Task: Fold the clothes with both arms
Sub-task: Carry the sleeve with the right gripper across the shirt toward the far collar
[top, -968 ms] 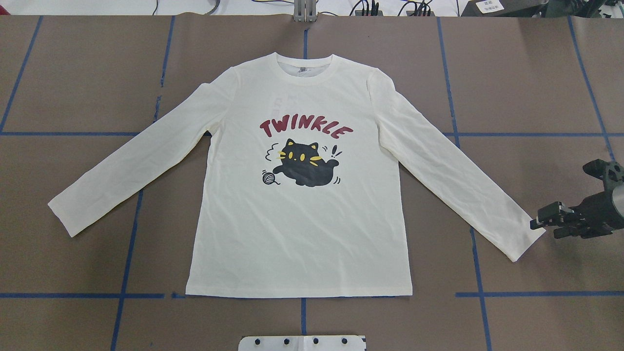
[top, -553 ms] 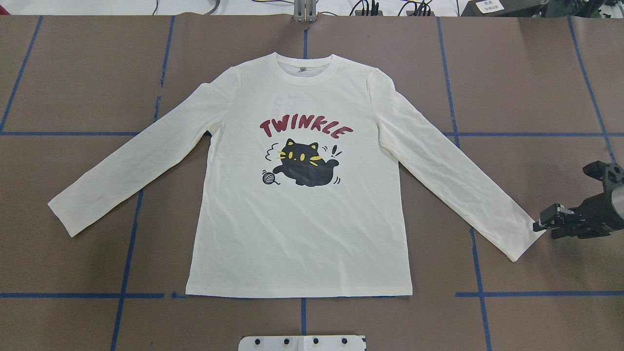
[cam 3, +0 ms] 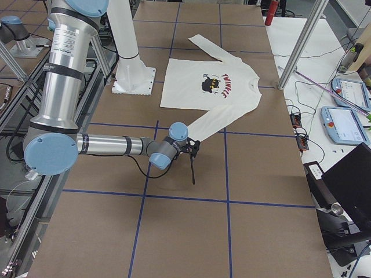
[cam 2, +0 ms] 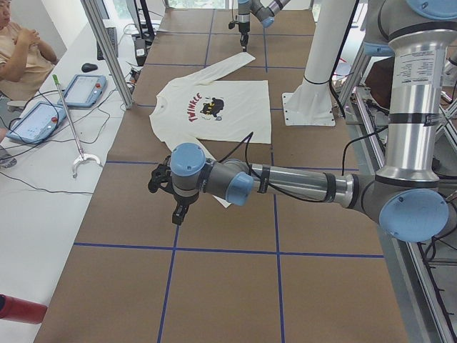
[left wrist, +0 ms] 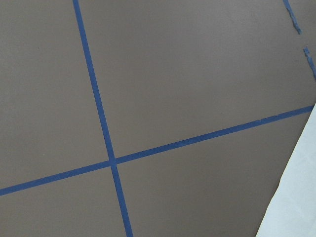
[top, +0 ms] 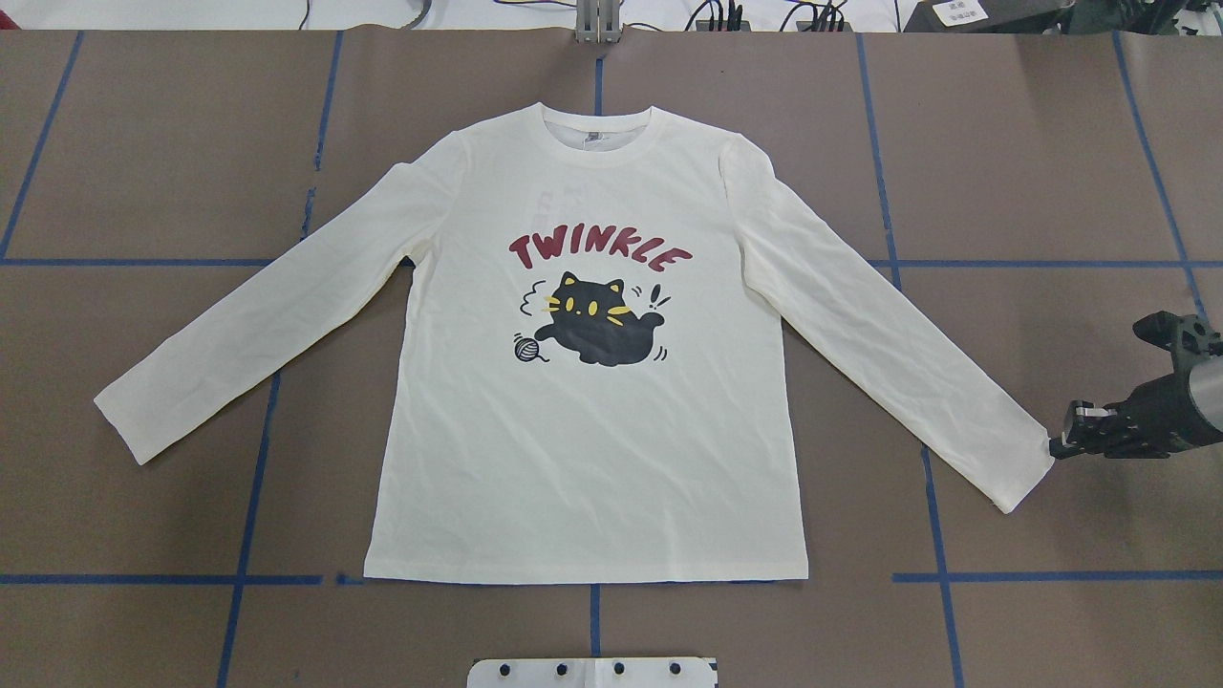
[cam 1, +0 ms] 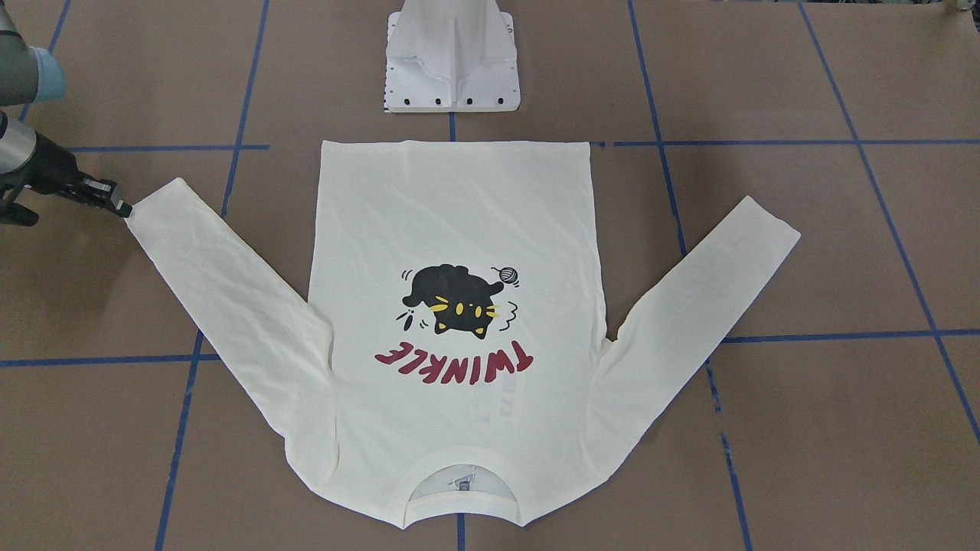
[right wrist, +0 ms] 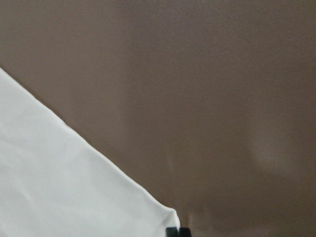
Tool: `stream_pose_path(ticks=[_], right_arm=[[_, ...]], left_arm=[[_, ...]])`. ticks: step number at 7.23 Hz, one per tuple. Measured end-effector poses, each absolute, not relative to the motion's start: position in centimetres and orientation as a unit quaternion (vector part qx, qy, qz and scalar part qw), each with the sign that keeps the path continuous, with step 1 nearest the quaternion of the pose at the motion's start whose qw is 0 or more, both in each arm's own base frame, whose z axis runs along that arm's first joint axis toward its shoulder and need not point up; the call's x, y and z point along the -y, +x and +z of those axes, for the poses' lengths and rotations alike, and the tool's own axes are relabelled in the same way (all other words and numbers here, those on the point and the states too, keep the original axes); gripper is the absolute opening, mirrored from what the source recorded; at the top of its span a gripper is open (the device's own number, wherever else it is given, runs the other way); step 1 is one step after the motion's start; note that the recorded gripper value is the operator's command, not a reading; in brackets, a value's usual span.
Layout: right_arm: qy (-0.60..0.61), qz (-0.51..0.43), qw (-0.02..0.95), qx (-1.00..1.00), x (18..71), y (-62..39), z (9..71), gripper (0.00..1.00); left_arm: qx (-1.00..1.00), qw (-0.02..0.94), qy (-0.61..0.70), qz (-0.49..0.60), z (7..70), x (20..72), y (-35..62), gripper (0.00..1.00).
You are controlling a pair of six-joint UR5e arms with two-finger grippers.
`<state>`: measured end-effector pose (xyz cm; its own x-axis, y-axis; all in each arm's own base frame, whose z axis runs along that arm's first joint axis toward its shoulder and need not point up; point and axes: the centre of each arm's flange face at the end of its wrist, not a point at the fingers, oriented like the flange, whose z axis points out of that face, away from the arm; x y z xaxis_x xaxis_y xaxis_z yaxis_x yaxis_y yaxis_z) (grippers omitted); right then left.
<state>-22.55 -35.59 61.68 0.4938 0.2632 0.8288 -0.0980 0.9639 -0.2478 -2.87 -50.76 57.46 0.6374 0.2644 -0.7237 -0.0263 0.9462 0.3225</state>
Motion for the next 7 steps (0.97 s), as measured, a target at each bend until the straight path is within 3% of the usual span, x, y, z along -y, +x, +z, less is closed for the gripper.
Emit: stream_pose_path(ticks=[4,7], right_arm=[[-0.029,0.083,0.817,0.569,36.5,-22.6,48.1,0.00],[-0.014,0.148,0.771,0.619,44.9,-25.0,27.4,0.00]], left_arm=[[-0.418,0.894,0.141,0.081,57.7,50.6,-2.9,1.00],[-0.419,0.894,0.140,0.080,57.8,50.6,-2.9,1.00]])
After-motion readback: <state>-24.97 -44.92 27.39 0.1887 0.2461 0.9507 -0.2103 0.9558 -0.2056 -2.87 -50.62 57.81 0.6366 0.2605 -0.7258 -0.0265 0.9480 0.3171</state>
